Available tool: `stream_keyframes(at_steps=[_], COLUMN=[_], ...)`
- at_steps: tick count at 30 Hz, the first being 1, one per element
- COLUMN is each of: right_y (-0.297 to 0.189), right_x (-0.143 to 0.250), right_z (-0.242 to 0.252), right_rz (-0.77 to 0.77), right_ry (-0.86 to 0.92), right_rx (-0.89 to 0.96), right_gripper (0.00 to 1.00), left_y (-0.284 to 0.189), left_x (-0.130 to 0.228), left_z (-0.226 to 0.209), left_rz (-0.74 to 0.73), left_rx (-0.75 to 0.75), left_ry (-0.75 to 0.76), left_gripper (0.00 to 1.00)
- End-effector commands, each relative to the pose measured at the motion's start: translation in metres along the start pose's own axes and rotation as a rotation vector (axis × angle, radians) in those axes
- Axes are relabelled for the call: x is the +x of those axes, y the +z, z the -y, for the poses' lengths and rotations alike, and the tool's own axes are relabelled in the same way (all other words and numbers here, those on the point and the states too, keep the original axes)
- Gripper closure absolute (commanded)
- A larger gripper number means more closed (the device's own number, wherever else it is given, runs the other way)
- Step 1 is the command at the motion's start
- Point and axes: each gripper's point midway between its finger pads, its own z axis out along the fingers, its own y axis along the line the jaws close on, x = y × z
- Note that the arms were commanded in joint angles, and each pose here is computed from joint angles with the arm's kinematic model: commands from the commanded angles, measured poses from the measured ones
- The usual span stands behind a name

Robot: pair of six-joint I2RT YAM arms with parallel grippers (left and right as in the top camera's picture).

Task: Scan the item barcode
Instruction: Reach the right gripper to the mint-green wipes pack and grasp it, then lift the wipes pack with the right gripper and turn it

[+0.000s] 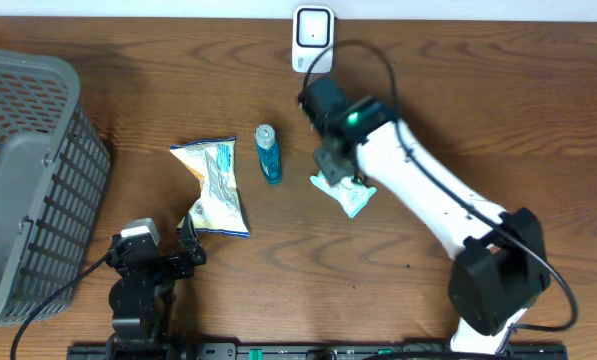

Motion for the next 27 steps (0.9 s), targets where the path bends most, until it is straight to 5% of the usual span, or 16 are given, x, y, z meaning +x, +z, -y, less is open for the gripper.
stream_keyframes(at_steps=[1,6,13,20,23,27], right_y=[0.028,0.057,0.093,0.108,0.109,0.098], right_x=[0.026,0.036,0.050,0.064,0.064,0.056], right_z=[-0.017,-0.022,-0.007,-0.001,-0.002,-0.003], right_rz=[-0.055,-0.005,0.032,0.005,0.002,0.011], right_ry=[-0.147,-0.210,-0.231,-0.212,-0.208,-0.172], right_rx=[0.057,0.166,0.263,0.242,0.231,0.219], right_gripper=[0.35,0.13,0.23,0.49,0.80,0.99], left_y=[0.000,0.000,0.000,0.000,0.000,0.000], left_x=[-0.001,-0.001,-0.001,-0.001,-0.001,-0.001], left_z=[-0.001,-0.001,-0.001,-0.001,-0.001,-0.001], left_rz=[0.006,0.006,0.006,0.006,0.006,0.006], left_rx=[-0.005,-0.005,-0.005,-0.005,-0.005,-0.005], left_ry=[-0.012,-0.012,-0.011,-0.012,-0.012,-0.012], left_gripper=[0.02,0.02,0.02,0.02,0.02,0.02])
